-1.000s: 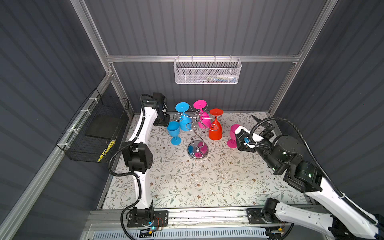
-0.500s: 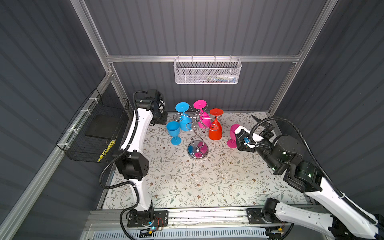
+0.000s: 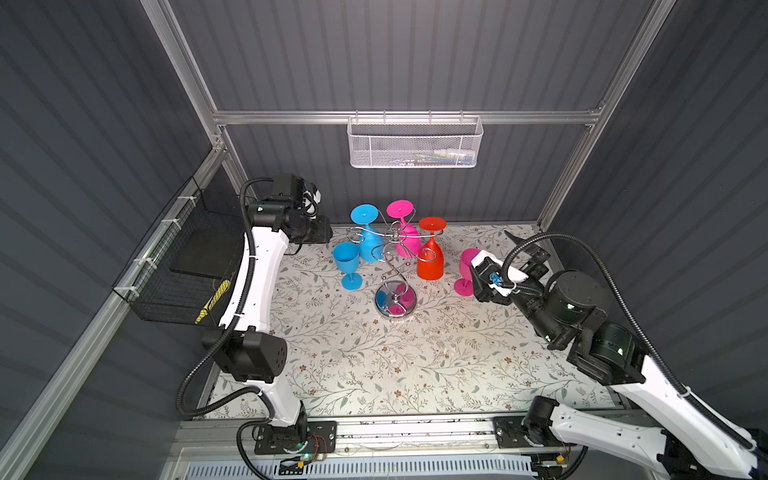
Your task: Take the wine glass off the wine glass rack
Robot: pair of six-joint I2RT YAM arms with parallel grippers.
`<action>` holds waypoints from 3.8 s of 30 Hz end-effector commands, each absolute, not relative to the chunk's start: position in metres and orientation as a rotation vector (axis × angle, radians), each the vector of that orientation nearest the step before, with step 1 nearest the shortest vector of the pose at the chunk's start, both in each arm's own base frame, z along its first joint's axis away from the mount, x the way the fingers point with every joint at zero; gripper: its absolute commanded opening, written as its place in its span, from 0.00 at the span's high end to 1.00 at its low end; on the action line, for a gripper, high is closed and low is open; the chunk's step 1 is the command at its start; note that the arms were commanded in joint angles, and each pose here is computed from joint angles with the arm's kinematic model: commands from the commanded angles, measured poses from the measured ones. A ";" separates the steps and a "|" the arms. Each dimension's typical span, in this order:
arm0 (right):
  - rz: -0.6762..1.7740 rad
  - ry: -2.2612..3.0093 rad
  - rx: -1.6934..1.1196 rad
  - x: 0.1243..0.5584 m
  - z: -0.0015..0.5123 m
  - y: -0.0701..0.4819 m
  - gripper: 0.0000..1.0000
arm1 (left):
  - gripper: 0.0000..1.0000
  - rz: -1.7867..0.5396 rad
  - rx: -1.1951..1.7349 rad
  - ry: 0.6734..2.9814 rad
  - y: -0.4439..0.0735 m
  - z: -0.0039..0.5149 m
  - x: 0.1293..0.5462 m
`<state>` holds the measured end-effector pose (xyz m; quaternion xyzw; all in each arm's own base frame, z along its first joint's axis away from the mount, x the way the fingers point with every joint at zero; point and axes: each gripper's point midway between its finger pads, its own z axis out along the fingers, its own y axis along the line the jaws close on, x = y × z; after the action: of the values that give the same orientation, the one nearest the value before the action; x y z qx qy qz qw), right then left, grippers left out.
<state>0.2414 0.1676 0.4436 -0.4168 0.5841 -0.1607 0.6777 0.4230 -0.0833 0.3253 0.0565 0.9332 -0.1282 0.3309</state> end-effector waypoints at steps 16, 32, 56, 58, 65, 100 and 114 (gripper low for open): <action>-0.347 1.336 -0.918 0.242 0.440 0.166 0.01 | 0.46 -1.373 0.069 1.904 -0.126 0.419 0.407; -0.351 1.341 -0.941 0.254 0.433 0.183 0.01 | 0.49 -1.476 -0.007 1.948 -0.131 0.377 0.419; -0.347 1.344 -0.949 0.257 0.434 0.189 0.01 | 0.59 -1.551 0.037 1.995 -0.178 0.355 0.436; -0.346 1.346 -0.949 0.257 0.433 0.189 0.01 | 0.62 -1.556 0.027 1.996 -0.178 0.354 0.438; -0.346 1.350 -0.945 0.256 0.433 0.187 0.01 | 0.67 -1.560 0.004 1.980 -0.177 0.357 0.444; -0.345 1.351 -0.944 0.255 0.432 0.185 0.01 | 0.97 -1.569 -0.038 1.952 -0.175 0.372 0.443; -0.341 1.350 -0.944 0.254 0.432 0.186 0.01 | 1.00 -1.701 -0.100 1.842 -0.177 0.399 0.441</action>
<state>0.2575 0.1893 0.4213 -0.4343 0.5995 -0.1581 0.6534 0.4510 -0.1753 0.3756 -0.0521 0.7164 -0.6295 0.2964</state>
